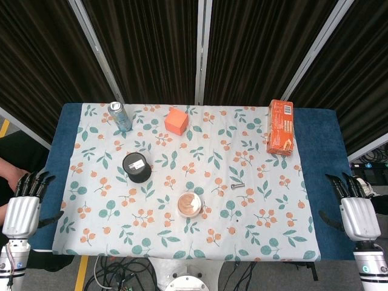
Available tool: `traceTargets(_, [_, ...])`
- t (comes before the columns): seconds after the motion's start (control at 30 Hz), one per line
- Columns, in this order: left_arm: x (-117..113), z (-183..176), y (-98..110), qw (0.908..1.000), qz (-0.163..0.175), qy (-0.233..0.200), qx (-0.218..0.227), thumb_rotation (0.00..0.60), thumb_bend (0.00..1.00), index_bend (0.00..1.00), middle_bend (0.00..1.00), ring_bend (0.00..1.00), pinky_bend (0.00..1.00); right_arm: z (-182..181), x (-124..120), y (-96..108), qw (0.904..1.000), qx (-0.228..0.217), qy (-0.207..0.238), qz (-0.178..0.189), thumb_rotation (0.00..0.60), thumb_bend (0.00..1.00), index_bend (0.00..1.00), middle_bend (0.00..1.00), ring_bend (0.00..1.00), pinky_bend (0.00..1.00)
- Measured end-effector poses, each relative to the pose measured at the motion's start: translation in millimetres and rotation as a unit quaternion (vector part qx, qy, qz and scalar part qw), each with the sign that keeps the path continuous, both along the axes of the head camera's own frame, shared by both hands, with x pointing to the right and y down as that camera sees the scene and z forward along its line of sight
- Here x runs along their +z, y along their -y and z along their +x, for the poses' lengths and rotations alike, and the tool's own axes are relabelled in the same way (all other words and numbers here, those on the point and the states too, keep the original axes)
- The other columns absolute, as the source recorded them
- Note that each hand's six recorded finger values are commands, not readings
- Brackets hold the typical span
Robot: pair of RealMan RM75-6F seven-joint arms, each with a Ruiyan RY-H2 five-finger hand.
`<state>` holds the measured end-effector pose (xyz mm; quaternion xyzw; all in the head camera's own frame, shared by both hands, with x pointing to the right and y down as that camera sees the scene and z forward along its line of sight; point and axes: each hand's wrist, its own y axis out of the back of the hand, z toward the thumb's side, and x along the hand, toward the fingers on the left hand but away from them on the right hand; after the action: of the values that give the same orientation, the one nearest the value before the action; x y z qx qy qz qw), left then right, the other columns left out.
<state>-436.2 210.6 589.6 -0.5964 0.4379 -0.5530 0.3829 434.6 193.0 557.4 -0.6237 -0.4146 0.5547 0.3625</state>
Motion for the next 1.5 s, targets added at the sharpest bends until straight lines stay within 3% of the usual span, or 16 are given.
traceTargets(0.43, [2.9,-0.1,0.8,1.0,-0.006,0.0,-0.001,0.6,0.0,0.17,0.11,0.04,0.0,-12.3,2.3,6.3,0.9996,-0.024,0.013,-0.005,0.6,0.15,0.11,0.16,0.02,0.07])
traceTargets(0.63, [3.4,1.1,4.5,1.0,-0.004,-0.002,0.003,0.6,0.0,0.17,0.11,0.04,0.0,-43.8,14.5,34.2,0.9964,-0.081,0.021,-0.013,0.6,0.21,0.3,0.2,0.03,0.07])
traceTargets(0.8, [4.7,-2.5,1.9,0.9999,-0.009,-0.001,-0.005,0.6,0.0,0.17,0.11,0.04,0.0,-82.8,47.3,58.7,0.9909,-0.124,0.028,-0.046,0.6,0.21,0.38,0.21,0.03,0.07])
traceTargets(1.0, [7.5,-7.3,-0.5,0.9998,-0.014,-0.003,-0.013,0.6,0.0,0.17,0.11,0.04,0.0,-122.5,99.0,80.1,0.9856,-0.133,0.022,-0.102,0.6,0.2,0.4,0.21,0.03,0.07])
traceTargets(1.2, [12.9,-10.2,-1.4,0.9997,-0.02,-0.005,-0.016,0.6,0.0,0.17,0.11,0.04,0.0,-156.5,140.7,83.9,0.9817,-0.138,0.016,-0.13,0.6,0.21,0.42,0.21,0.03,0.07])
traceTargets(1.5, [15.2,-13.0,-1.0,0.9995,-0.022,-0.009,-0.02,0.6,0.0,0.17,0.11,0.04,0.0,-178.6,168.2,84.6,0.9805,-0.144,0.008,-0.133,0.6,0.22,0.46,0.21,0.03,0.07])
